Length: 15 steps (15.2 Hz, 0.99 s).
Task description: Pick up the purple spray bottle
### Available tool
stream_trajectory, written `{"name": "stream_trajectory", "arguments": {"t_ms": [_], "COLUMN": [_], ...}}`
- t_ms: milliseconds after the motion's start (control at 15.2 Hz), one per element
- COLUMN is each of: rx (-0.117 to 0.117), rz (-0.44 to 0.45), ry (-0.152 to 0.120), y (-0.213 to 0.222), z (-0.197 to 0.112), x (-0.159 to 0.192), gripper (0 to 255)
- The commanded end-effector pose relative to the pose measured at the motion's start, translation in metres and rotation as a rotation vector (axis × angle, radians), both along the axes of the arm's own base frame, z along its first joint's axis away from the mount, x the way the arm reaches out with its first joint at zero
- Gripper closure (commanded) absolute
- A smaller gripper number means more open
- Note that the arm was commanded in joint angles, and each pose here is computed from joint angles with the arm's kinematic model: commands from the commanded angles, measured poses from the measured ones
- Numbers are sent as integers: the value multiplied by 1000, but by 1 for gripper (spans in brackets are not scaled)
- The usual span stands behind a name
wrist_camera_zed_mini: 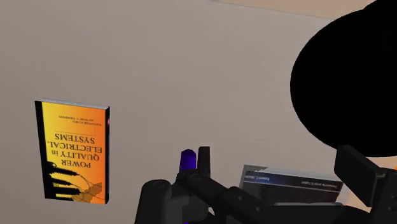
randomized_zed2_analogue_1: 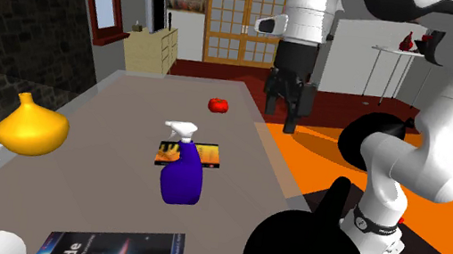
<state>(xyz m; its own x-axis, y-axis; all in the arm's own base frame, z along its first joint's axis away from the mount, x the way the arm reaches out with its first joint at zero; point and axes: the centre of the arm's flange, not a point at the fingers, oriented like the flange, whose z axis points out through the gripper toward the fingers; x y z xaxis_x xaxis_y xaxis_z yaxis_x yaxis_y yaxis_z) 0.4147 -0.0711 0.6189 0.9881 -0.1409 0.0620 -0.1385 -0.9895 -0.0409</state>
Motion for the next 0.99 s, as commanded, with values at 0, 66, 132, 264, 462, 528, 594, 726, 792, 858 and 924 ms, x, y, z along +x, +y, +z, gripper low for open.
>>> {"name": "stream_trajectory", "arguments": {"t_ms": [0,66,132,264,462,528,594,726,792,858,924], "rx": [-6,-8,-11,-16,-24,-26,-29,-34,-37,-39,-39], "rz": [-7,-11,-14,-21,-32,-35,-39,-46,-50,-53,-53], "ry": [4,6,8,12,18,20,22,26,28,31,31], "y": [-11,-18,-24,-36,-55,-62,-68,-82,-88,-95,-95], "z": [-4,-6,-8,-11,-17,-19,-21,-24,-26,-28,-28], "x": [21,32,44,67,101,113,124,147,158,169,170], "gripper": [0,0,0,0,0,0,0,0,0,0,0]}}
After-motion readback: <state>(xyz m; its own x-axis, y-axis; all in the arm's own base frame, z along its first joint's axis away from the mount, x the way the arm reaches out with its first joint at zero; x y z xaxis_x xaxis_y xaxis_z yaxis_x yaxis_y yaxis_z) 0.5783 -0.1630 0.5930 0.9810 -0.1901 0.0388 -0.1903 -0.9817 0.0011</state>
